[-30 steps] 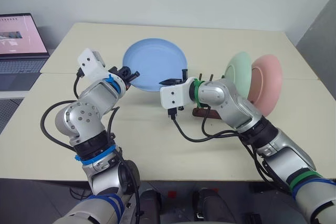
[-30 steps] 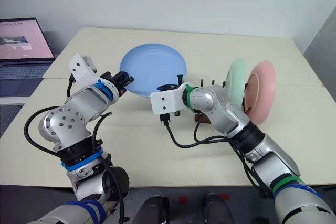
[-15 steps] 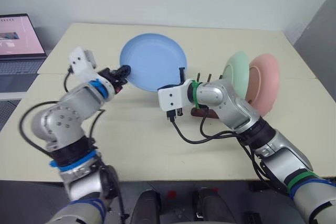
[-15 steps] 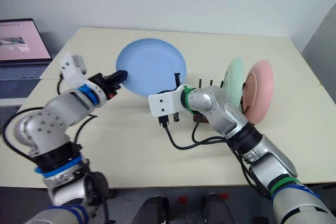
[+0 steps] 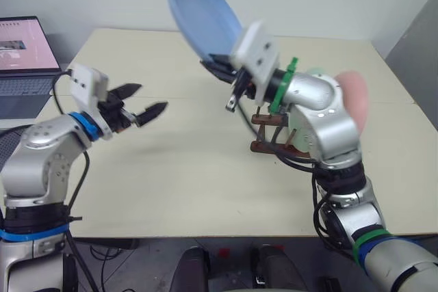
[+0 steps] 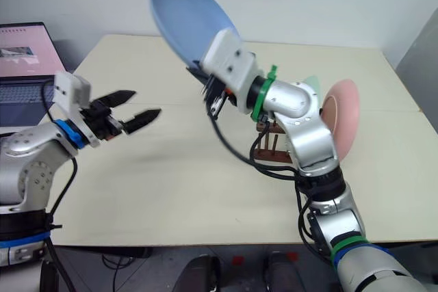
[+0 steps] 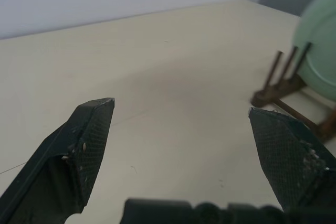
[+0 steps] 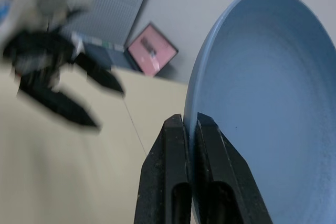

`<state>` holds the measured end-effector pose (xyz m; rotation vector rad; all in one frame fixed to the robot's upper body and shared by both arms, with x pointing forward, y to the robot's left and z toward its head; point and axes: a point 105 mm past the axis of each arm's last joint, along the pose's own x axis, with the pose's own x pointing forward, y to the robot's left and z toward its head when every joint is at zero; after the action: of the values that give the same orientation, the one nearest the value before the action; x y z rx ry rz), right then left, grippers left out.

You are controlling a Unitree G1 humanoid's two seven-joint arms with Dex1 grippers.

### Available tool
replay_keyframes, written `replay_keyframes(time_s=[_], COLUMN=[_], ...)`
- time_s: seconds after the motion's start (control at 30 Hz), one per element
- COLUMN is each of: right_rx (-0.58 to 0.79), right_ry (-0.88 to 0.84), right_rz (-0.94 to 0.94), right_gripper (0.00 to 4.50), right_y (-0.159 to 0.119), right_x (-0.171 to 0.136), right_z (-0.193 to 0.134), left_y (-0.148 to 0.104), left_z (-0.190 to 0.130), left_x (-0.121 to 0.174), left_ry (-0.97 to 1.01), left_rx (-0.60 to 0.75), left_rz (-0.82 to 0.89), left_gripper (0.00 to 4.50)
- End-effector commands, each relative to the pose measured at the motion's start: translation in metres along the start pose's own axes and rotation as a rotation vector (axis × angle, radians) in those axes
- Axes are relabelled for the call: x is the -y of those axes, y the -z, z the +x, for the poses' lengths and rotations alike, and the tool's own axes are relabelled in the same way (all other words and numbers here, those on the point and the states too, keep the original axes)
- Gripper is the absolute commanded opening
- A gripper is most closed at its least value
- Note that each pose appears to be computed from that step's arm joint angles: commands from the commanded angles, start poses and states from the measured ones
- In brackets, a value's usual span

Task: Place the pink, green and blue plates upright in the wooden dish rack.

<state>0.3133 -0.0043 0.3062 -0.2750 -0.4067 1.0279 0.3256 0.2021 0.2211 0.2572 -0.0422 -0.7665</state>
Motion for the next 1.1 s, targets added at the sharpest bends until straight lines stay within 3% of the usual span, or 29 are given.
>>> replay_keyframes(time_s=[0.03, 0.3, 0.67, 1.1], right_rx=[0.060, 0.087, 0.070, 0.034], right_ry=[0.003, 0.064, 0.304, 0.372], right_rz=[0.194, 0.465, 0.641, 0.739], right_gripper=[0.00, 0.00, 0.00, 0.00], right_y=[-0.018, -0.025, -0.001, 0.010], right_x=[-0.003, -0.006, 0.011, 0.006], right_z=[-0.025, -0.058, -0.070, -0.077], left_y=[-0.020, -0.027, -0.047, -0.047], left_z=[0.004, 0.011, 0.025, 0.028], left_x=[0.035, 0.064, 0.069, 0.069], left_ry=[0.221, 0.471, 0.521, 0.533], left_rx=[0.026, -0.027, 0.048, 0.057], left_rz=[0.112, 0.227, 0.277, 0.274], left_gripper=[4.48, 4.48, 4.48, 4.48])
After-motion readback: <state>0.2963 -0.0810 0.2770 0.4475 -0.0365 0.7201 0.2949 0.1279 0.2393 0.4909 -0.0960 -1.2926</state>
